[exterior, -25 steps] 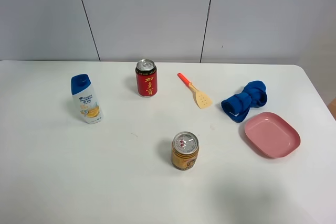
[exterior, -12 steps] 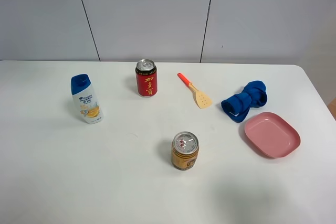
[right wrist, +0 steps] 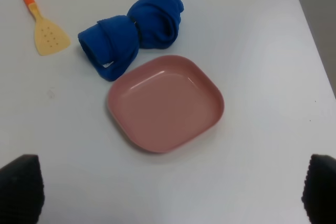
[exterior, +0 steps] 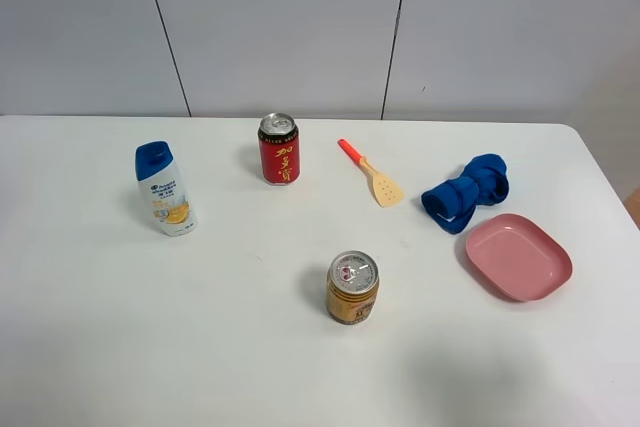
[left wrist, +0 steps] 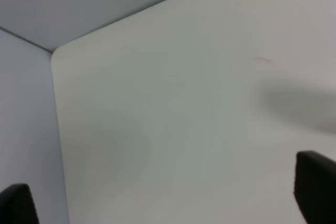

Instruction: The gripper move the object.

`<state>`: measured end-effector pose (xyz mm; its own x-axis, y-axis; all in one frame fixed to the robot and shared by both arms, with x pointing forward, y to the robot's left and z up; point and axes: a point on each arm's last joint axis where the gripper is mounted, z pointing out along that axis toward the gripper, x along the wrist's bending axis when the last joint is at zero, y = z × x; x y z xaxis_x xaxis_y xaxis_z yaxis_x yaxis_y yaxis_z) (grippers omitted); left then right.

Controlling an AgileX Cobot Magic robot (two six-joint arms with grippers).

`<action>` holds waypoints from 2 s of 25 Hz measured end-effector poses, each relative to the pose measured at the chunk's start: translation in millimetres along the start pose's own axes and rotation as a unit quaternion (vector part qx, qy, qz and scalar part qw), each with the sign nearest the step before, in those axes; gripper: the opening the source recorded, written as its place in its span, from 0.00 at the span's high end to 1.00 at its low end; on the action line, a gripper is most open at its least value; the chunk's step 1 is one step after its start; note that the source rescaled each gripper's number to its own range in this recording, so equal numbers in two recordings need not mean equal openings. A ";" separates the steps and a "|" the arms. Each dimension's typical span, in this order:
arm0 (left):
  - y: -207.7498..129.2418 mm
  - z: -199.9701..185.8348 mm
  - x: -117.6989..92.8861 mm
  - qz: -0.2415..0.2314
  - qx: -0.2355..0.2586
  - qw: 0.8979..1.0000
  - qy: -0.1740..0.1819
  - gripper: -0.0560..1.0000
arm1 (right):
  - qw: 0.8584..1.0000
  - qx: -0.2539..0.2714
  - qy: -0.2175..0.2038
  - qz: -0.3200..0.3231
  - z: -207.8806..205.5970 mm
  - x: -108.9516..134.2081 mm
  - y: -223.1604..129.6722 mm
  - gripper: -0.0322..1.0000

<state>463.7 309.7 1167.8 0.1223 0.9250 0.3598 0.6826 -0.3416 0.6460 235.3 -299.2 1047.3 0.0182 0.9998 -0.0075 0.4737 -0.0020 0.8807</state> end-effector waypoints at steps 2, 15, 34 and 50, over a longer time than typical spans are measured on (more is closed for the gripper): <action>-18.1 -15.5 -3.4 -0.009 -0.018 1.000 0.002 0.00 | 1.000 0.000 0.000 0.000 0.0 0.0 0.0 0.00; -149.6 -116.5 -26.6 -0.173 -0.195 0.965 0.031 0.00 | 1.000 0.000 0.000 0.000 0.0 0.0 0.0 0.00; -230.7 -91.4 -67.8 -0.210 -0.155 0.965 -0.030 0.00 | 1.000 0.000 0.000 0.000 0.0 0.0 0.0 0.00; -230.6 -91.4 -67.8 -0.200 -0.155 0.967 -0.028 0.00 | 1.000 0.000 0.000 0.000 0.0 0.0 0.0 0.00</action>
<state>232.1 310.5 1056.0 -0.0621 0.9980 0.0069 0.4350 0.0208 0.9002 235.3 -299.2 1047.3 0.0182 0.9998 -0.0075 0.4737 -0.0020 0.8807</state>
